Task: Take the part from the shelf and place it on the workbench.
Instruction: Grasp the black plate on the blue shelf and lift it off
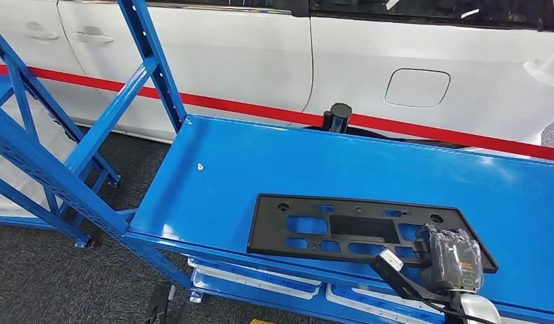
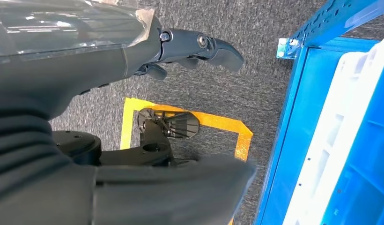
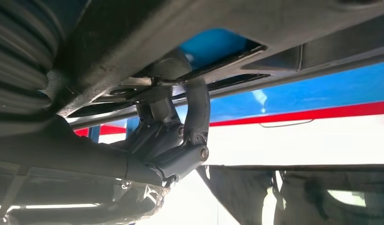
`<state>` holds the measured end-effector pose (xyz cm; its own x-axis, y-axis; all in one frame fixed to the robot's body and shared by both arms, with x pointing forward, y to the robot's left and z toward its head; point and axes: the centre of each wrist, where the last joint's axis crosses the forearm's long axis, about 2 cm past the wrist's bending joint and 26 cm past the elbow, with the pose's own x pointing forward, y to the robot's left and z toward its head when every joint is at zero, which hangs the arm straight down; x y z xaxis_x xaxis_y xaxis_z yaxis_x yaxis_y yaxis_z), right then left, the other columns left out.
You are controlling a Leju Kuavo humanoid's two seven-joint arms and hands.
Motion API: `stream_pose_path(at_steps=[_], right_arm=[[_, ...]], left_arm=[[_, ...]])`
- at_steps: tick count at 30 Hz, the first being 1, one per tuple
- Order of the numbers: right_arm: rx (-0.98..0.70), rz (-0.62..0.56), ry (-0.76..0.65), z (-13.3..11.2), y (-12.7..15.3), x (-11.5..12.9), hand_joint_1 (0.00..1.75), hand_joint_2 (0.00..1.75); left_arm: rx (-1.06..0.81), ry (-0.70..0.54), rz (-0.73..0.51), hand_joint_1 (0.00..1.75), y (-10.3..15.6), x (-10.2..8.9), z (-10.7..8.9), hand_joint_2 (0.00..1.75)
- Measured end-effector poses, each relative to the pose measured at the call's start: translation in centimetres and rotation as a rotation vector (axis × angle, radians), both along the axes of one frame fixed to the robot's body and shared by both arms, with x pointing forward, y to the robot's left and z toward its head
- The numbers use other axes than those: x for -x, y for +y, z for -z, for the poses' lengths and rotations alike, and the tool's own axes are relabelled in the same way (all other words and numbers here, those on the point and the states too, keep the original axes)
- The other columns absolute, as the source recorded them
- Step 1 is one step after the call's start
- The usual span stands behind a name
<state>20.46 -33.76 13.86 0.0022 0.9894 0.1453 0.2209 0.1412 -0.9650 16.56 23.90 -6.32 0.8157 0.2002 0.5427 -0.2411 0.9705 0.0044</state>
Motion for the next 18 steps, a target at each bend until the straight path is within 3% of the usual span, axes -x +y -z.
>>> stream_pose_path(at_steps=[9, 18], right_arm=[[-0.041, 0.024, -0.169, -0.08, 0.25, 0.49, 1.75, 1.75], [-0.062, 0.036, -0.184, -0.11, 0.31, 0.53, 1.75, 1.75]], left_arm=[[0.063, 0.016, 0.011, 0.00, 0.25, 0.31, 0.23, 1.75], [0.055, 0.021, 0.016, 0.00, 0.50, 0.50, 0.38, 1.75]])
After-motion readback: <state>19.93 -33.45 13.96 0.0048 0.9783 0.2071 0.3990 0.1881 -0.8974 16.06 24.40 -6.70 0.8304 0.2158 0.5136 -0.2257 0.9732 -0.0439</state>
